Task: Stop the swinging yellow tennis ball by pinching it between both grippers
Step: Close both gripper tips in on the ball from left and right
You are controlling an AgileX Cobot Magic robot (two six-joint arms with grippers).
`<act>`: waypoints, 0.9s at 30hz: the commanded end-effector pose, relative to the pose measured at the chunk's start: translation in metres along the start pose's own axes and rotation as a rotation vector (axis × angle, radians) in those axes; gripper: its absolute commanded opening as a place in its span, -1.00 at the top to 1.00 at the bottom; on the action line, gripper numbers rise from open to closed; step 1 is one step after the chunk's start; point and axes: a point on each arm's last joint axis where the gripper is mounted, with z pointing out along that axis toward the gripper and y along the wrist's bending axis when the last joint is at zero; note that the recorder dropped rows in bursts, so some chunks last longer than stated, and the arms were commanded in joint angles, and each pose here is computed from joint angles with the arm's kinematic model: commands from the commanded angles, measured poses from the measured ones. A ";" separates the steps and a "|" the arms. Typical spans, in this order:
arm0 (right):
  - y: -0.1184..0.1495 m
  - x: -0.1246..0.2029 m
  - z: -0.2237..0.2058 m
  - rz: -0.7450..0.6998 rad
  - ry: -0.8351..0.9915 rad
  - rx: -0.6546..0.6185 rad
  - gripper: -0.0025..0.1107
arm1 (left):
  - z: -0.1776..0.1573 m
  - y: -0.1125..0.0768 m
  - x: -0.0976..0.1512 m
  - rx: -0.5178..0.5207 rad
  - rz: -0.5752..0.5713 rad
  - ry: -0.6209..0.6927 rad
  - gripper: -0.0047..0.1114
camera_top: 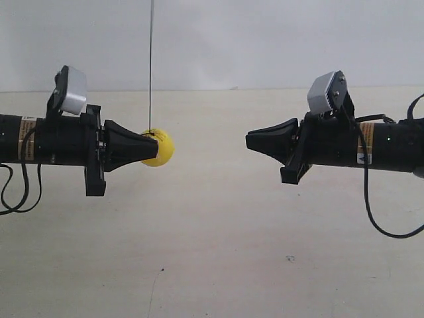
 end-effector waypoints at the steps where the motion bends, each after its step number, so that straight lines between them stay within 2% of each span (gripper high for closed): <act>1: 0.000 0.005 0.002 0.009 0.004 -0.016 0.96 | 0.002 0.005 -0.001 0.016 -0.011 0.000 0.84; 16: -0.008 0.003 0.005 0.000 0.007 0.022 0.96 | 0.002 0.005 -0.001 0.010 -0.014 -0.007 0.84; 20: 0.001 0.004 0.010 -0.002 0.020 -0.041 0.96 | 0.009 0.000 -0.003 0.039 -0.008 -0.003 0.84; 27: 0.005 0.005 0.015 -0.010 0.046 -0.046 0.96 | 0.025 -0.009 -0.008 0.076 0.022 0.025 0.84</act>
